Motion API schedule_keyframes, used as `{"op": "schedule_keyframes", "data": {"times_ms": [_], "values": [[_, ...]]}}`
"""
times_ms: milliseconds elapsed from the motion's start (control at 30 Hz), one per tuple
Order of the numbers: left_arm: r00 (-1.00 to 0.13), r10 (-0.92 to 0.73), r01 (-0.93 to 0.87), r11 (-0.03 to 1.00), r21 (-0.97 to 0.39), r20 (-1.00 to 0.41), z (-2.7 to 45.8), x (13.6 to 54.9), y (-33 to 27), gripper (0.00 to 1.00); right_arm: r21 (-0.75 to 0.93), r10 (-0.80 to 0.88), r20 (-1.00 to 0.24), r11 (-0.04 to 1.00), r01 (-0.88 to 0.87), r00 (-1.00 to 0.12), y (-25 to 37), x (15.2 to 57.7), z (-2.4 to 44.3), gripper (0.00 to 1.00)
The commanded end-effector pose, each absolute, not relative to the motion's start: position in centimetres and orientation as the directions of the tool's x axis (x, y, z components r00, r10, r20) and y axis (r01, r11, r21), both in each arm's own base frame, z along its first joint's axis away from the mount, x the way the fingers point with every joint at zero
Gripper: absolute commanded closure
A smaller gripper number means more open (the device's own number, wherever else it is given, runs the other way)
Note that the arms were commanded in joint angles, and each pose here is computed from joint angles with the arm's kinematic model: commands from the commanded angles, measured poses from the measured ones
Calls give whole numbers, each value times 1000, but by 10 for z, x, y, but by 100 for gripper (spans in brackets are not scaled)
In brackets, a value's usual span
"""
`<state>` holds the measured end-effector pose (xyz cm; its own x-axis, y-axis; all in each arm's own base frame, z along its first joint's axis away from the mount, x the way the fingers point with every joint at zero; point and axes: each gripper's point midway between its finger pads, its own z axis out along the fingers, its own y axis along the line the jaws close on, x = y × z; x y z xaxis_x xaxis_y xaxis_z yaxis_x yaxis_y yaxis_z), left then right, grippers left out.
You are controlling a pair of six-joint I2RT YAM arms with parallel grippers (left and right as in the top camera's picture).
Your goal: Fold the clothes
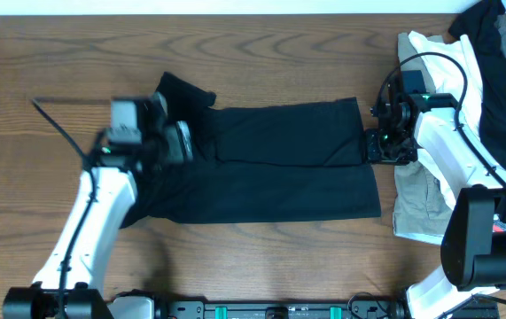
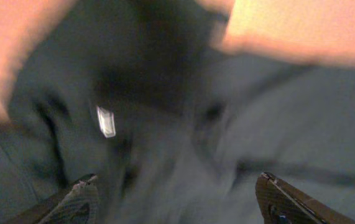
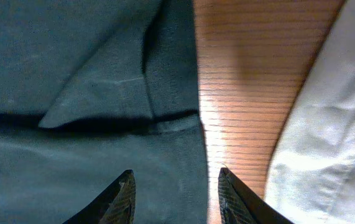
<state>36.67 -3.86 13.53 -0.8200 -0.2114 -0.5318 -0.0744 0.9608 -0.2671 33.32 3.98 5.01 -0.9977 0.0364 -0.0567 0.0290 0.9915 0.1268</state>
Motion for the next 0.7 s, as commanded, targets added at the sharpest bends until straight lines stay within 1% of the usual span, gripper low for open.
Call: {"op": "schedule_keyframes", "data": {"times_ms": [0, 67, 133, 200, 333, 500, 667], "values": [[-792, -212, -52, 958, -283, -573, 162, 399, -25, 18, 169, 28, -48, 985, 19, -998, 48, 331, 51, 57], [-787, -236, -64, 950, -305, -570, 166, 420, -14, 18, 168, 28, -38, 985, 21, -999, 48, 329, 51, 57], [-790, -263, -98, 946, -309, -554, 160, 437, 1, 18, 168, 28, -29, 986, 23, -999, 48, 327, 51, 57], [-801, -287, -135, 942, -309, -525, 148, 452, 15, 17, 167, 28, -23, 986, 24, -999, 48, 325, 51, 56], [-853, -270, -97, 923, -372, -447, 114, 477, 20, 18, 167, 28, -19, 986, 24, -999, 48, 324, 51, 57], [-882, -290, -146, 918, -369, -372, 69, 495, 40, 17, 166, 28, -13, 986, 25, -1000, 47, 323, 51, 57], [-907, -258, -133, 925, -355, -332, 36, 496, 45, 18, 166, 28, -9, 986, 26, -1000, 47, 322, 51, 57]]}}
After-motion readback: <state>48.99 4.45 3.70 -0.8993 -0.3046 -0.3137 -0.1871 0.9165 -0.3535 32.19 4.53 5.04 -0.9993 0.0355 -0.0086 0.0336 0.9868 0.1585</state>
